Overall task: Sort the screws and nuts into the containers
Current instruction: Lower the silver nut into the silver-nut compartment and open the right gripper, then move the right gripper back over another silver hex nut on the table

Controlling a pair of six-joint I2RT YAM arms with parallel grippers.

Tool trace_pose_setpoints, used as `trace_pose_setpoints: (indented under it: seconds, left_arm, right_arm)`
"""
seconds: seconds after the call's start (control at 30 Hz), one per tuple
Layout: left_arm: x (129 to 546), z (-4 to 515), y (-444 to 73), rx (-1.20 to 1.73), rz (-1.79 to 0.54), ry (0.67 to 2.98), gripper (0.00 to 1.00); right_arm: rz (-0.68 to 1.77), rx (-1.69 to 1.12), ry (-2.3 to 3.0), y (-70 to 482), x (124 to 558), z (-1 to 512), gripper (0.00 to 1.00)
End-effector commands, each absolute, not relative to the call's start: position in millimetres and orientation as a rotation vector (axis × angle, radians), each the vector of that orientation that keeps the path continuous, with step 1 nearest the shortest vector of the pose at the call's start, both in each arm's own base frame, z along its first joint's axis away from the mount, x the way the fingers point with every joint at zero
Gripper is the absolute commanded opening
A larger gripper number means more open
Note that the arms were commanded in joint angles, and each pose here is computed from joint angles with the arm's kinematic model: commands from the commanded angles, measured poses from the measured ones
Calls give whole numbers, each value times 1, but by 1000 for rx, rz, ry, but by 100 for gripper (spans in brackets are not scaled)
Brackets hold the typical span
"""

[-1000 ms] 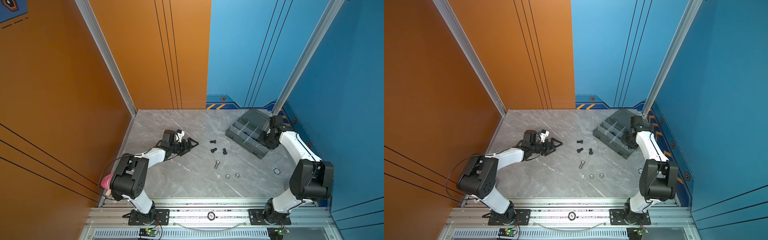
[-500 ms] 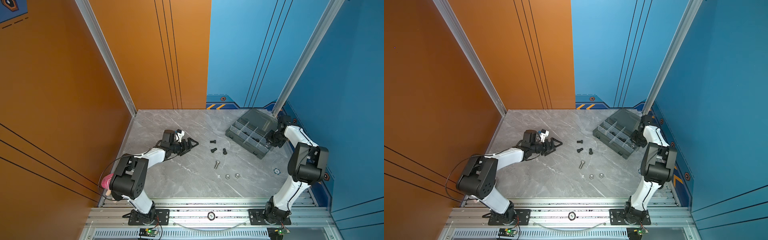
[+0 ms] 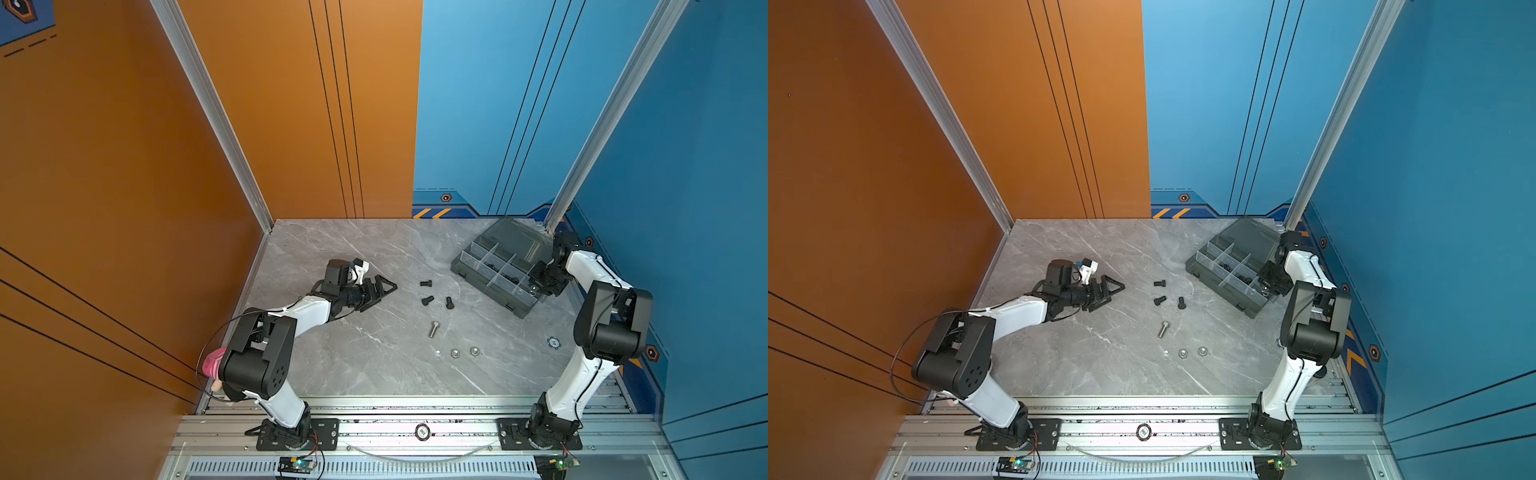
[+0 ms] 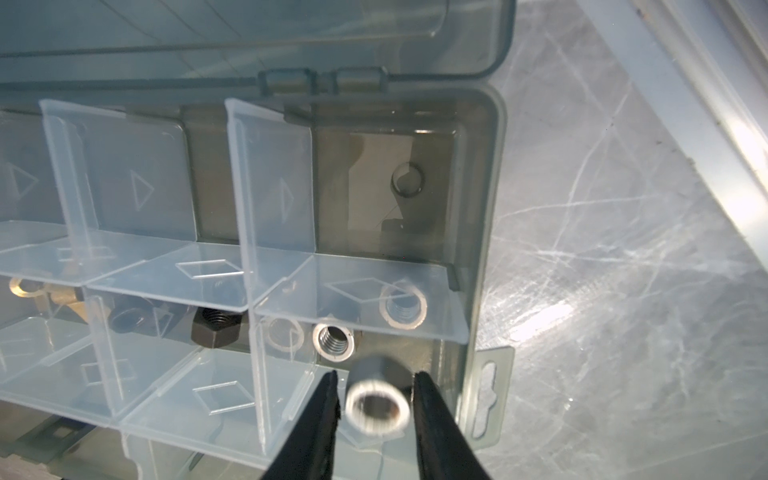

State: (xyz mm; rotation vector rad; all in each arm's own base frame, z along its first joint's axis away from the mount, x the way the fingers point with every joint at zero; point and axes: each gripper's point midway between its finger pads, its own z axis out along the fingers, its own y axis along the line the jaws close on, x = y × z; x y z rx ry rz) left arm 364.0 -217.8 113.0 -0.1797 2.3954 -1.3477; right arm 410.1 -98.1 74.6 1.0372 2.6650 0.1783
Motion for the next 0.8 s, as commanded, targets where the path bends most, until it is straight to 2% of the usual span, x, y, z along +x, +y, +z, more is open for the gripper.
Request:
trace_pose_setpoints:
  seconds: [0.0, 0.2, 0.43, 0.77]
  left_arm:
    - [363, 121, -218, -163, -1344, 2373, 98]
    - [363, 126, -219, -150, -1349, 2362, 98]
    - [367, 134, -224, -134, -1367, 2355, 98]
    - [365, 133, -233, -104, -1383, 2364, 98]
  right_arm:
    - [204, 970, 2614, -95, 415, 110, 36]
    - [247, 919, 2584, -82, 403, 143, 37]
    - [275, 750, 2615, -24, 357, 171, 38]
    - [280, 573, 2685, 57, 275, 156, 42]
